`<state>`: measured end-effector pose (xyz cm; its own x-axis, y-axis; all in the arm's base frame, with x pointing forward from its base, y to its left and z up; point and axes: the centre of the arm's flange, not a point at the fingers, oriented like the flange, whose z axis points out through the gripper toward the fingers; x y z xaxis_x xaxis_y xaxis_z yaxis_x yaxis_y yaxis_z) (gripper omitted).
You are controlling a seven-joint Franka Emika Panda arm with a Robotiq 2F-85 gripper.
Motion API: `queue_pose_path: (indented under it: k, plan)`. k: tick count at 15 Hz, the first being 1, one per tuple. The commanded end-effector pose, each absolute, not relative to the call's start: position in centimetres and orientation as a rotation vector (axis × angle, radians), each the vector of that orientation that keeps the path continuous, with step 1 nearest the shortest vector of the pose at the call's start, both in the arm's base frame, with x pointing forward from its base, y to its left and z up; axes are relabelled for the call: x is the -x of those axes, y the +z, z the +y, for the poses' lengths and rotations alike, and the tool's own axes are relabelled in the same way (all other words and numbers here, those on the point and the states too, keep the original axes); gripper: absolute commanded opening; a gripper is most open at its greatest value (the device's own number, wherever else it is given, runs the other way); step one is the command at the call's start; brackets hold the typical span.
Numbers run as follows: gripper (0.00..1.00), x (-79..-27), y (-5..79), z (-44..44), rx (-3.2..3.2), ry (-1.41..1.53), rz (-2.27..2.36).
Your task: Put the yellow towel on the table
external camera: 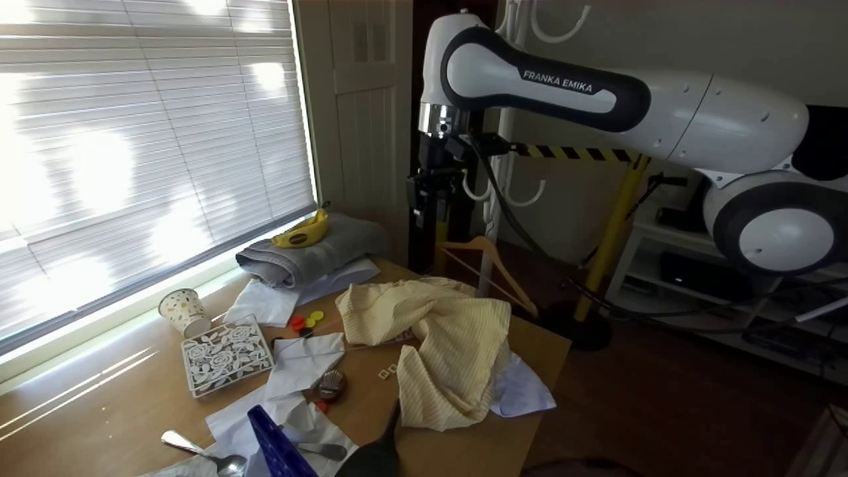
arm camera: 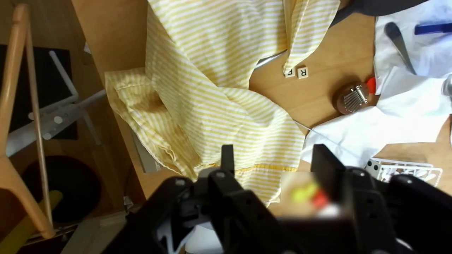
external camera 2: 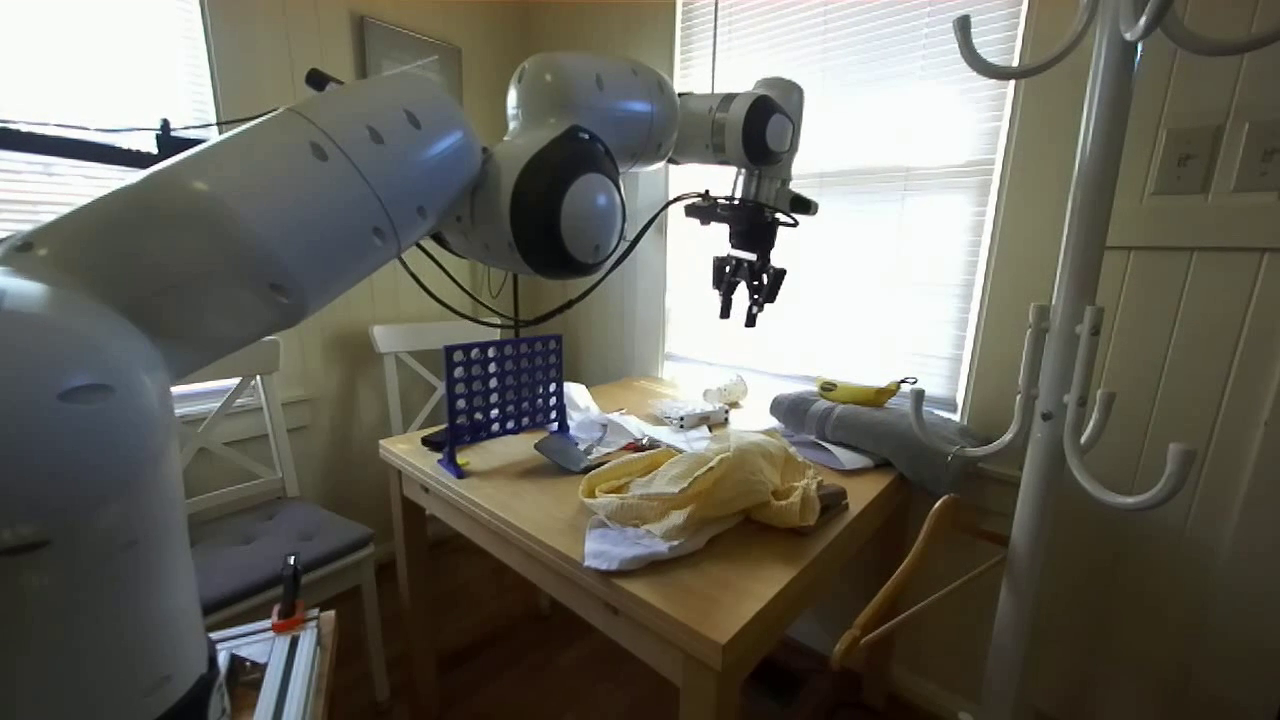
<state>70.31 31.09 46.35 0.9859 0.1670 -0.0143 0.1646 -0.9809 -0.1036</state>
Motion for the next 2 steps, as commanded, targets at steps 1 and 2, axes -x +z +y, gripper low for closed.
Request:
queue_pose_path:
  k: [1, 2]
  plan:
    - [0.6, -70.23, 46.34, 31.27, 3.027, 0.036, -0.258]
    - [0.6, -70.19, 46.34, 31.36, 3.027, 0.036, -0.26]
